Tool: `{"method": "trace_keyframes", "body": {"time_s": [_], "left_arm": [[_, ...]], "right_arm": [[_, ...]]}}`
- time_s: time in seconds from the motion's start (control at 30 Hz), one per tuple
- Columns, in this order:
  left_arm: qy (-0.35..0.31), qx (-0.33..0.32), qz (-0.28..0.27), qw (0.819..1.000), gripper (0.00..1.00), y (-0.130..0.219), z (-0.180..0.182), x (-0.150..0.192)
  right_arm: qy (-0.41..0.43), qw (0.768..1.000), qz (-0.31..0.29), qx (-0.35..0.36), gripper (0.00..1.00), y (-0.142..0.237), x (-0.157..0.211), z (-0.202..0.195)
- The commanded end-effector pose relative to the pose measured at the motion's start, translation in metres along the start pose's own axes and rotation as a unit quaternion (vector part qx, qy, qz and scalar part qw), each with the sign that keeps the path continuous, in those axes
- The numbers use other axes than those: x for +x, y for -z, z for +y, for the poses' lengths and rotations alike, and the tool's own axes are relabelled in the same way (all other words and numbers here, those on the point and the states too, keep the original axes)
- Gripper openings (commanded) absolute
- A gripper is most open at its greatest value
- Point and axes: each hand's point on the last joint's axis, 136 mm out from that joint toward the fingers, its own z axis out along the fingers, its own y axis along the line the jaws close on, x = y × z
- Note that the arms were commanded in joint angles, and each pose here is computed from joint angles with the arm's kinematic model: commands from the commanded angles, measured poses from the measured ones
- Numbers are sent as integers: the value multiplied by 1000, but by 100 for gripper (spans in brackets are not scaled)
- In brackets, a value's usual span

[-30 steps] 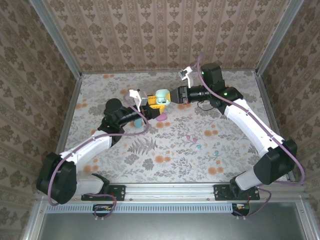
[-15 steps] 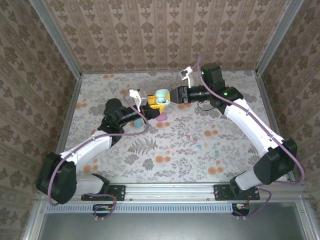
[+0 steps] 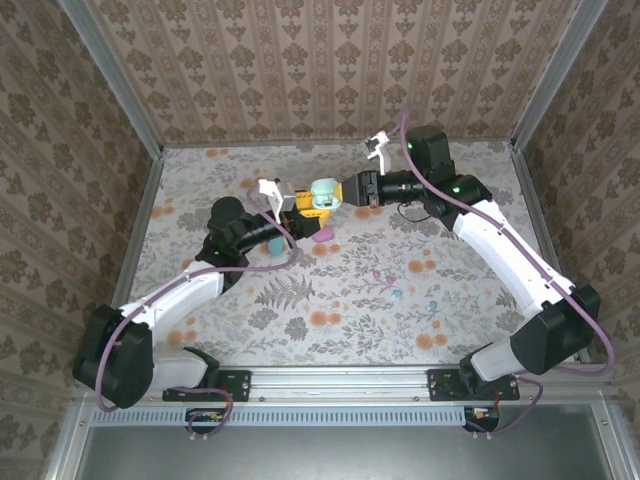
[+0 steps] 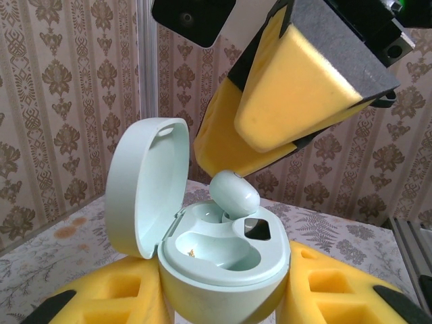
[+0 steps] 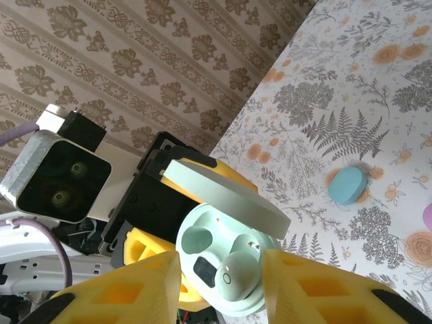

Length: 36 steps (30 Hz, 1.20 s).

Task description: Insert the wireless bluetooth earbuds into the charging case

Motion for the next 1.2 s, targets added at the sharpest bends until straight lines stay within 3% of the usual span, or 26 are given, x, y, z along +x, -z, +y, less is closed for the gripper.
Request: {"method": "trace_keyframes", "body": {"time_s": [0.0, 0.27, 1.17], "left_arm": [[-28, 4, -27, 999, 31, -1, -2, -26], [-28, 4, -26, 999, 31, -1, -2, -26], [-30, 3, -25, 999, 31, -2, -2, -25]], "right_arm": [[3, 1000, -13, 4, 34, 11, -7, 10], [-8, 1000, -2, -2, 25, 7, -2, 9], [-21, 1000, 8, -6, 26, -2, -3, 4]]}}
